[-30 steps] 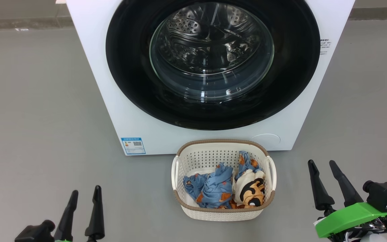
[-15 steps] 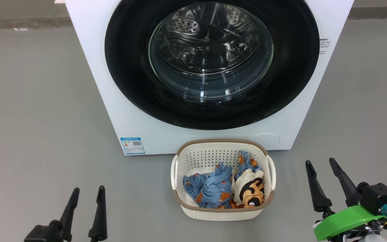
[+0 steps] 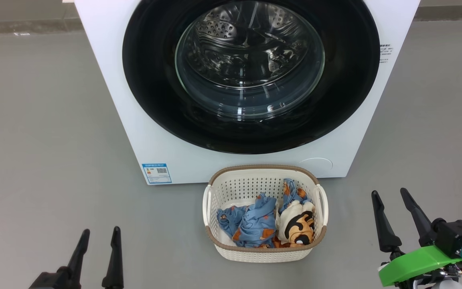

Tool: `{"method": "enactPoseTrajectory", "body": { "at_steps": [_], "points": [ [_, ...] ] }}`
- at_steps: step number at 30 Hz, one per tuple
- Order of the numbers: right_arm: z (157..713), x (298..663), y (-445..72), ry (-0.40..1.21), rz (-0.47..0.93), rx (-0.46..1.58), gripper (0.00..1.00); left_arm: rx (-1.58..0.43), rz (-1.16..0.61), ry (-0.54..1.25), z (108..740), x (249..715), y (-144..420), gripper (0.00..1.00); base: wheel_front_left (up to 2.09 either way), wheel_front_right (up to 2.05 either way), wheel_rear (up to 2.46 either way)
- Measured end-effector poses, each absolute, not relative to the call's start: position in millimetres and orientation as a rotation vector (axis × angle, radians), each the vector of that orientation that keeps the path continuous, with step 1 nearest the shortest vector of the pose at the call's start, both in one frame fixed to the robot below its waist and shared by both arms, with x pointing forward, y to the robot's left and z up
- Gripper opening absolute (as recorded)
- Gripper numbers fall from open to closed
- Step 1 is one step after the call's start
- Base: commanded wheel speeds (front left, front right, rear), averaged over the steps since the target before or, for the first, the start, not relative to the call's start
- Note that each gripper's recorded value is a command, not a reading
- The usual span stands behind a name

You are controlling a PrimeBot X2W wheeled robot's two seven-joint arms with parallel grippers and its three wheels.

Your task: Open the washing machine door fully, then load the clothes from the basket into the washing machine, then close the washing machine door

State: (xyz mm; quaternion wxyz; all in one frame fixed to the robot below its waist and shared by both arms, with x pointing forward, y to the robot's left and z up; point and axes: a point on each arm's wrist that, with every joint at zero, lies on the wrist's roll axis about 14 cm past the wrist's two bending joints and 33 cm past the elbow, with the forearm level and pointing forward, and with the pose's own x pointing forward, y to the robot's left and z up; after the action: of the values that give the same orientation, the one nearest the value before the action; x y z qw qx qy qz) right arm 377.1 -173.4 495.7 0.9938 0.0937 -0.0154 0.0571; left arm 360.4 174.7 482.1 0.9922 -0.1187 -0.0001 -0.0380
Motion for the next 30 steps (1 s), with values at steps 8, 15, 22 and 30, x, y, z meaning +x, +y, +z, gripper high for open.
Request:
{"method": "enactPoseTrajectory", "body": {
  "at_steps": [8,15,22,30],
  "points": [
    [490.7,372.6,-177.4,-0.018,0.098,0.192,1.0,-0.231,-0.076,0.019,476.2,360.2,174.2,1.0,0.0,0.0,0.0],
    [488.9,372.3,-176.5,-0.014,0.093,0.201,1.0,-0.207,-0.06,0.036,470.3,360.6,178.6,1.0,0.27,0.27,-0.55],
    [486.5,372.5,-178.6,-0.009,0.083,0.205,1.0,-0.204,-0.061,0.039,469.3,365.6,177.9,1.0,0.77,0.77,-1.53],
    [481.0,373.0,-181.7,0.006,0.07,0.206,1.0,-0.199,-0.066,0.047,466.8,372.6,176.3,1.0,1.2,1.2,-2.41]
  ]
}}
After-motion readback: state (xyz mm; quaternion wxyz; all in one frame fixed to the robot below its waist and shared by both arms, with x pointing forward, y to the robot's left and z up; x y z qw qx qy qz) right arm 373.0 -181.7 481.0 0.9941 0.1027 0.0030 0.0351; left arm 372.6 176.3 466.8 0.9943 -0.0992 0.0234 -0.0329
